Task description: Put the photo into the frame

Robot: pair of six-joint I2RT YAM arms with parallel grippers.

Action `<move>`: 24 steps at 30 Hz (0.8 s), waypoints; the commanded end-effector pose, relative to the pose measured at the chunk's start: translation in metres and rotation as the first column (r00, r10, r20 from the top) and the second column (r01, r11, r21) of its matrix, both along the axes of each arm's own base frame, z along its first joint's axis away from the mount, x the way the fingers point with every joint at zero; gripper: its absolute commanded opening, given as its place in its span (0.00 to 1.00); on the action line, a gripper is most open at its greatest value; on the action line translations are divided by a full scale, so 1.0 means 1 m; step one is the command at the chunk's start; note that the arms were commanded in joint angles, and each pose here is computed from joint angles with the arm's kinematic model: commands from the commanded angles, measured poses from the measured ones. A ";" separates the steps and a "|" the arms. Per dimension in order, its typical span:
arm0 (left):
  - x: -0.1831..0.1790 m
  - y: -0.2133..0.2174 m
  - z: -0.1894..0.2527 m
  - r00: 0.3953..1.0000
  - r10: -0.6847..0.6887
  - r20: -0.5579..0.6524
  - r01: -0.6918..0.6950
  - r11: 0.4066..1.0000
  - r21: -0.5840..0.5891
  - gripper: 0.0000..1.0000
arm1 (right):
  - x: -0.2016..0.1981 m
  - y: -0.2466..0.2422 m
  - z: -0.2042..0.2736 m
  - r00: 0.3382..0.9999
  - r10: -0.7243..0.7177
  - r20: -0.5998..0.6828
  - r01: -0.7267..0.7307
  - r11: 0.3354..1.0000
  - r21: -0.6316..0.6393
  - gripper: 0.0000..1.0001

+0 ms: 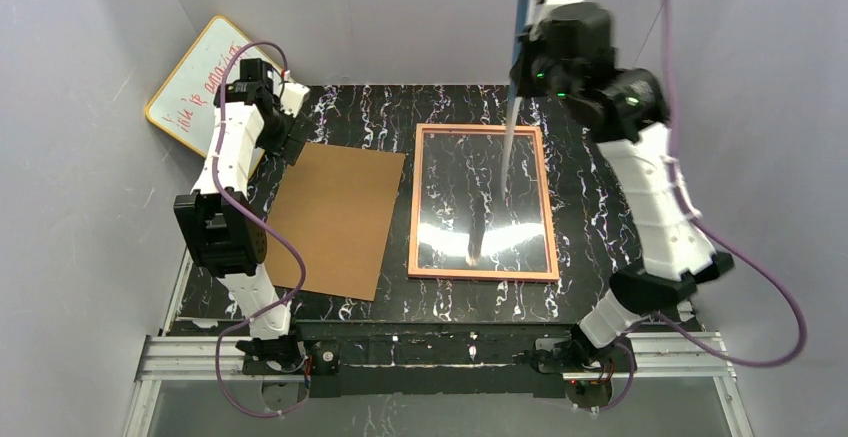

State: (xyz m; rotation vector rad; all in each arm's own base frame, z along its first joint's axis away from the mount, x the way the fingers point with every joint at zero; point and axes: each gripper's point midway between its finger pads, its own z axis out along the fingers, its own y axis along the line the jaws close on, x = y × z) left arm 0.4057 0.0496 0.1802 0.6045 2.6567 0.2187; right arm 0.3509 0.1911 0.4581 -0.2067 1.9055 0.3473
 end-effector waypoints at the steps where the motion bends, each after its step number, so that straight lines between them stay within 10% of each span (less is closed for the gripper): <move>1: -0.014 -0.005 0.006 1.000 -0.005 0.005 0.005 1.000 -0.006 0.98 | 0.008 0.018 -0.126 0.947 -0.087 -0.308 -0.007 0.956 -0.292 0.01; 10: -0.018 -0.004 0.003 1.000 -0.010 0.014 0.010 1.000 0.012 0.98 | -0.001 0.070 -0.183 0.892 -0.034 -0.451 0.081 0.993 0.086 0.01; 24: -0.020 -0.007 -0.001 1.000 -0.024 0.010 0.024 1.000 0.019 0.98 | 0.006 0.064 -0.275 0.615 -0.483 -0.623 0.542 0.833 -0.111 0.01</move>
